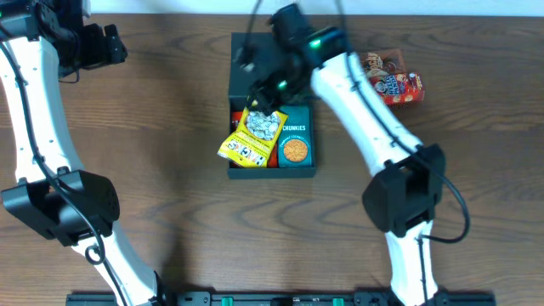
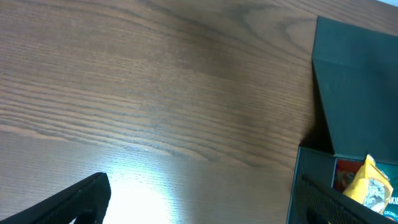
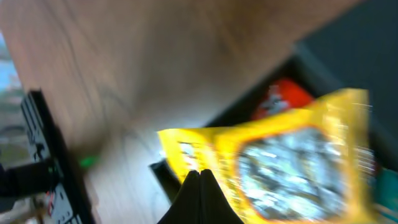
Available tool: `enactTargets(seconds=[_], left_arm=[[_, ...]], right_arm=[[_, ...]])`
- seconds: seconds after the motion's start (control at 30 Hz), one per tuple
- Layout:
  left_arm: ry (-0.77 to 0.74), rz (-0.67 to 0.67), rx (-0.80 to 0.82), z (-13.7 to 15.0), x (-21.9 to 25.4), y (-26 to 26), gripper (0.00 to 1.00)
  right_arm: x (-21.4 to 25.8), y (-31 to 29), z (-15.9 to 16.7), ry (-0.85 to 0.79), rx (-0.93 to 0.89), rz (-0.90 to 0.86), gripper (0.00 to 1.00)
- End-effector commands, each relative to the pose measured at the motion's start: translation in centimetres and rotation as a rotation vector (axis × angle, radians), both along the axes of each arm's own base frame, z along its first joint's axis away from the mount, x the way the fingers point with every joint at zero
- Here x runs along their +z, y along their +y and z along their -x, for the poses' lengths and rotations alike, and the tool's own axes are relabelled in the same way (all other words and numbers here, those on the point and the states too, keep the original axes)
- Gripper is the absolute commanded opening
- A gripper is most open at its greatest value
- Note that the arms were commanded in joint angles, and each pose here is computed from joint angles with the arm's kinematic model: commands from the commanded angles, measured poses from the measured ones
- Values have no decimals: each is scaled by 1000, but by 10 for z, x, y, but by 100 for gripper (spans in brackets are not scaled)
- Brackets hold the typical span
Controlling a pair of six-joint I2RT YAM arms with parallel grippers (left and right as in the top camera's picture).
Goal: Pack container
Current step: 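Lower the yellow bag into the box's left side and press it down, then push the yellow bag flat against the box's left wall with the right gripper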
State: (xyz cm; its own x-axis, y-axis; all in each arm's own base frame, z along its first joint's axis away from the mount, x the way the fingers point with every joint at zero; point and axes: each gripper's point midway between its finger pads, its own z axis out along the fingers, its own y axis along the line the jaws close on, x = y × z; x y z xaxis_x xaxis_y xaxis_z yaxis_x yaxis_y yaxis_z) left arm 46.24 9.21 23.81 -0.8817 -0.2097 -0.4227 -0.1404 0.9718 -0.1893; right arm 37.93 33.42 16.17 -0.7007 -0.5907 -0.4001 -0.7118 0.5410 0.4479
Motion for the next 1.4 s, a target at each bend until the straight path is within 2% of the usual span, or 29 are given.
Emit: enactTargets(seconds=[0.0,0.13,0.3,0.5,0.77,0.9,1.0,1.23,1.37], left_arm=[[-7,-13,-13,0,1,1,95],[-7,-13,-13,0,1,1,95],[-3,-15,-20,1,1,1,95],[0,-16,-23,1,0,1,95],[0,-15,-22,1,0,1,95],[1,-14,-22,2,0,1,95],[5,-13,-22,2,0,1,95],[12,-11,-22,4,-1,0,96],[11,-10,-21,4,-1,0,95]], right_arm=[[-38,8,12,60,49,57,1],[-77,17,28,146,82,113,1],[-101,12,38,214,88,172,1],[-111,-16,37,210,62,308,1],[-89,-23,40,189,92,320,1],[-43,-25,20,61,55,263,1],[-33,-59,-12,-38,-35,327,1],[-56,-120,-60,39,-290,325,1],[-64,-119,-74,64,-309,236,1]])
